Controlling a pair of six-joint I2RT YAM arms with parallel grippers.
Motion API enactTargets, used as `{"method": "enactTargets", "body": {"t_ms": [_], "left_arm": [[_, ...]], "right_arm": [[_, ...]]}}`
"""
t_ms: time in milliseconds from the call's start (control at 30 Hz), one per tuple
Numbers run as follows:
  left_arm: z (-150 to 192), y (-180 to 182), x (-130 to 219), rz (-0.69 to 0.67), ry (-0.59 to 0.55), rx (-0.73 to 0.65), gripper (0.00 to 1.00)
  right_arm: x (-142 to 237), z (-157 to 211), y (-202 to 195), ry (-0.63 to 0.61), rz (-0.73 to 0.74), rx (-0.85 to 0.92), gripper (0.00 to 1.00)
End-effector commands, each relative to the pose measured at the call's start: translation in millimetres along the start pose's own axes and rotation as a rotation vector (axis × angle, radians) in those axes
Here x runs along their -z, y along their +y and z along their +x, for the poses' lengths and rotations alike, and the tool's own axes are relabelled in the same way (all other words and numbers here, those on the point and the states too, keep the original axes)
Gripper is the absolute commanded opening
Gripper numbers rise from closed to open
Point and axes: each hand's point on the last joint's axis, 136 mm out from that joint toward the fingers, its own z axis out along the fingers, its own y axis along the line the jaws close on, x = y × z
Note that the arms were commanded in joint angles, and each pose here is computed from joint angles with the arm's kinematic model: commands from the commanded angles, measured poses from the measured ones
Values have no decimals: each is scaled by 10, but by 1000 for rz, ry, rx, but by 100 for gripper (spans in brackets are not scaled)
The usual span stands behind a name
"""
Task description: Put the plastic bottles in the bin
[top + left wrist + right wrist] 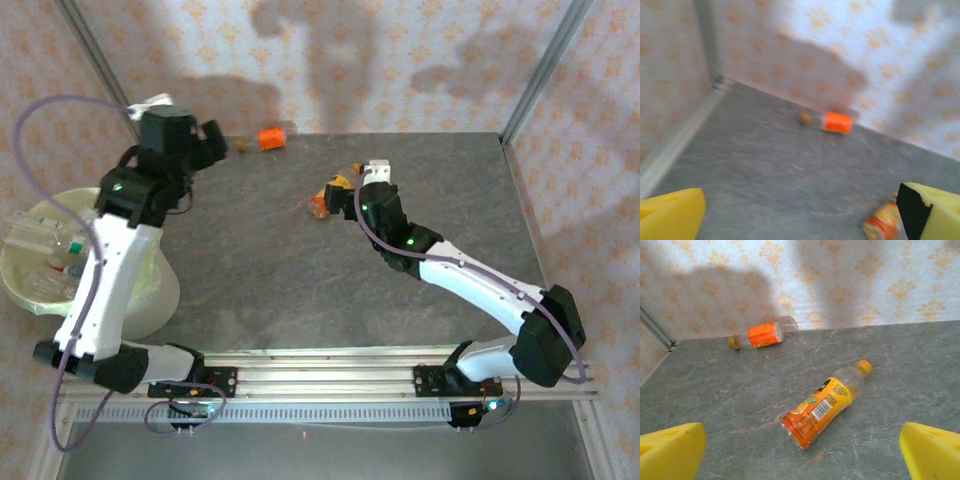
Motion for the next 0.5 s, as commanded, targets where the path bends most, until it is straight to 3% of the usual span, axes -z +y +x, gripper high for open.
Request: {"method": "enactTargets", "body": {"t_ms": [0, 300, 467], "left_arm": [[43, -575, -177, 156, 13, 49, 99], [910, -1508, -1142, 235, 271, 63, 100], [1698, -2271, -1551, 494, 412, -234, 100]], "right_arm": [[168, -154, -221, -56, 56, -62, 99], [432, 71, -775, 15, 156, -147, 99], [547, 199, -1030, 51, 220, -196, 99]]}}
